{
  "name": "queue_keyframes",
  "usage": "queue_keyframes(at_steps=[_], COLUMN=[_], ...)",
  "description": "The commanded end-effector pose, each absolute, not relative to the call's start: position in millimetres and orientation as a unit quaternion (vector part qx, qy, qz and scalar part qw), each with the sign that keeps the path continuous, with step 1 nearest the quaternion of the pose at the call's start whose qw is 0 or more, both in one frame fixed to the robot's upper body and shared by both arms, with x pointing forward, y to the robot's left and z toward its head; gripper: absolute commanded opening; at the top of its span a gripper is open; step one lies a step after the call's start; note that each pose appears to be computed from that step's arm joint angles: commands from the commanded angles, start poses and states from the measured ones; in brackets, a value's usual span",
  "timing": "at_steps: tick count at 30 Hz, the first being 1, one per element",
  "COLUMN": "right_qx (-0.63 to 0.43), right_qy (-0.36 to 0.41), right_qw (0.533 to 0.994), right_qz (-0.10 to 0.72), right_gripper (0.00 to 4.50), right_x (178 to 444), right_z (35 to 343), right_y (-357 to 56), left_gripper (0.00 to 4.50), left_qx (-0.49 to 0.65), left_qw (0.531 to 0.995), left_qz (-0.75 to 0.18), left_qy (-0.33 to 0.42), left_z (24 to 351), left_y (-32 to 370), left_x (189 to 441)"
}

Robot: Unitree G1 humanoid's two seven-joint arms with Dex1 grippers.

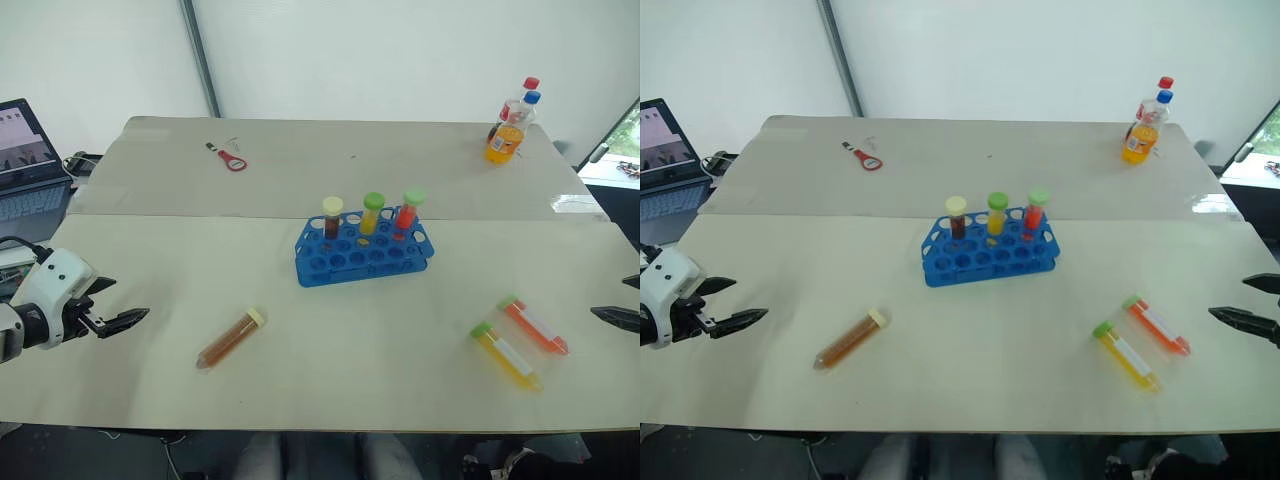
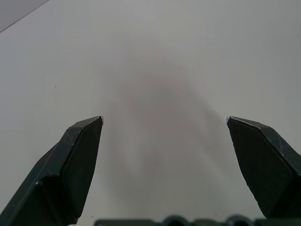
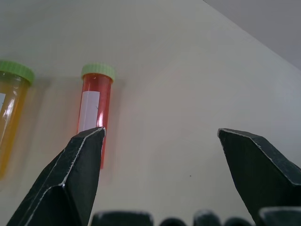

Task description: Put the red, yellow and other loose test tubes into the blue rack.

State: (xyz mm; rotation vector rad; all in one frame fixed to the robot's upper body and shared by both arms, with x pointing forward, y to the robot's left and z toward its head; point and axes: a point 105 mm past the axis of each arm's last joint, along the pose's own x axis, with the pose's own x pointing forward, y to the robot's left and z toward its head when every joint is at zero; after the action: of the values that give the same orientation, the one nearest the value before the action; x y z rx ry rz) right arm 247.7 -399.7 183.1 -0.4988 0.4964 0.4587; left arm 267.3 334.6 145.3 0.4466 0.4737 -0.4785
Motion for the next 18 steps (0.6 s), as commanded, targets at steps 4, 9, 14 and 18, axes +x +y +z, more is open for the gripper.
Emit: queue_keyframes(at_steps=[4,9,14,18], right_qx=[-0.261,-0.278,-0.294,-0.275], right_qy=[0.204,0.226,0.319,0.368], right_qw=[0.915,0.899,0.870,0.862], right_qz=[0.231,0.253,0.233,0.213], right_gripper=[4.28,4.28,4.28,4.28], right_x=[258,264,270,278], right_z=[204,201,187,177], right_y=[-386,-361,-348,-343], left_gripper=[4.49,4.49,4.49,4.49], left_qx=[0.226,0.208,0.205,0.208], left_qw=[0.879,0.824,0.755,0.707], left_qz=[-0.405,-0.524,-0.623,-0.675], left_qy=[0.112,0.050,0.000,-0.039], left_z=[187,194,199,203], left_y=[226,148,92,62], left_x=[275,268,258,252])
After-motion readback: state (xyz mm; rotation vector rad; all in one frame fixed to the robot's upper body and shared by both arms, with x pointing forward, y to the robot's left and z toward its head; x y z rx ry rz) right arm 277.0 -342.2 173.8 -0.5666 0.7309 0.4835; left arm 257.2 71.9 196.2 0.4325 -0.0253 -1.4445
